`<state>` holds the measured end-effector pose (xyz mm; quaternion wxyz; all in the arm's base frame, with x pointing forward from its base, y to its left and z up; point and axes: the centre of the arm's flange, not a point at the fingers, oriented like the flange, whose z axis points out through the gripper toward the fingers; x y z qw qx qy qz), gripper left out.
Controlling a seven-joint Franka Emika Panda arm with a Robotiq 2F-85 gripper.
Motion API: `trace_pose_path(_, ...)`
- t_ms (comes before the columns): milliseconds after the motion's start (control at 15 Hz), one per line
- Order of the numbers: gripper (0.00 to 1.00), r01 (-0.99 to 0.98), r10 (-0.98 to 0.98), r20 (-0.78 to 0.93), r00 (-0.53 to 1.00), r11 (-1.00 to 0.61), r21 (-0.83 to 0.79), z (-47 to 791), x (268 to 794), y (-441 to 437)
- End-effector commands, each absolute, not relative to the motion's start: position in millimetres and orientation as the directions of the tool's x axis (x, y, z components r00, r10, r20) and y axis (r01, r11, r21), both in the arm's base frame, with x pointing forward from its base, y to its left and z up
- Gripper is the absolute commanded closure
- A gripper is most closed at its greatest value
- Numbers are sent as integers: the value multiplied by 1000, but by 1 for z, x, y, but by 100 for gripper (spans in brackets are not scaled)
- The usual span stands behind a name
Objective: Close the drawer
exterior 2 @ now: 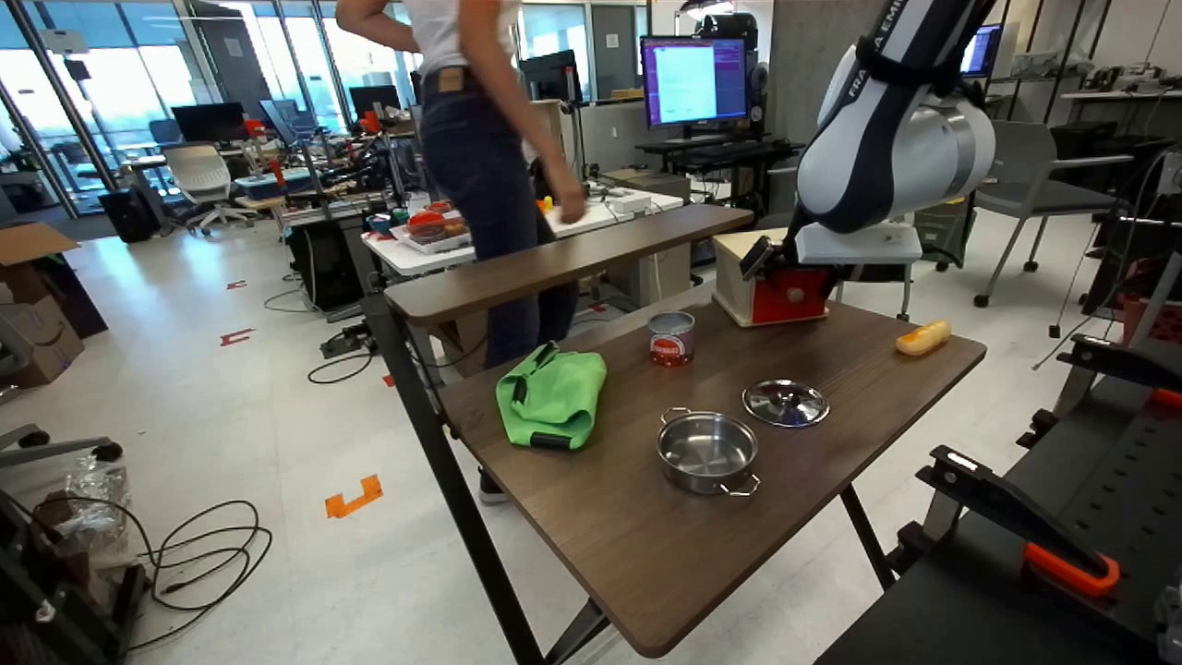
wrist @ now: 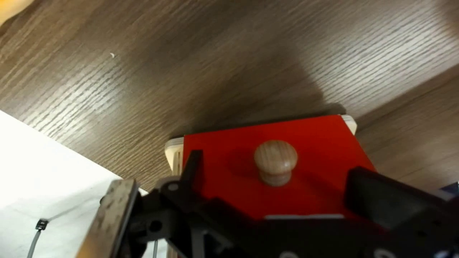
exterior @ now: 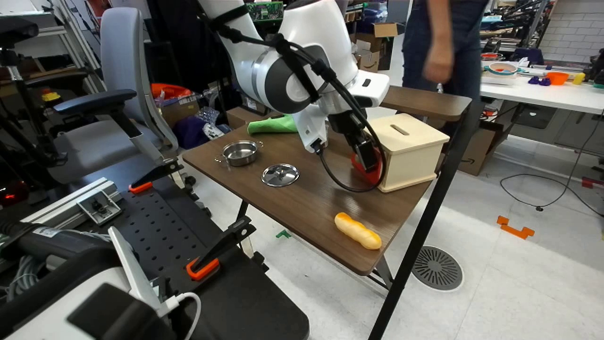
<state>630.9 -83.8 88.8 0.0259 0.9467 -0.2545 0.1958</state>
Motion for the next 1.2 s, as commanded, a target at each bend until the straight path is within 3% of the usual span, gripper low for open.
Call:
trace_pose_path(0, 0, -467, -424, 437, 793, -884, -11, 103, 613, -94)
trace_pose_path(400, 0, -426, -364, 456, 812, -904, 38, 125, 566, -95)
trace_pose_path(1000, 0, -359, -337, 414, 846, -933, -26, 164, 492, -82)
trace_pose_path(1133, 0, -379, -350, 405, 845, -925, -8, 147, 511, -78)
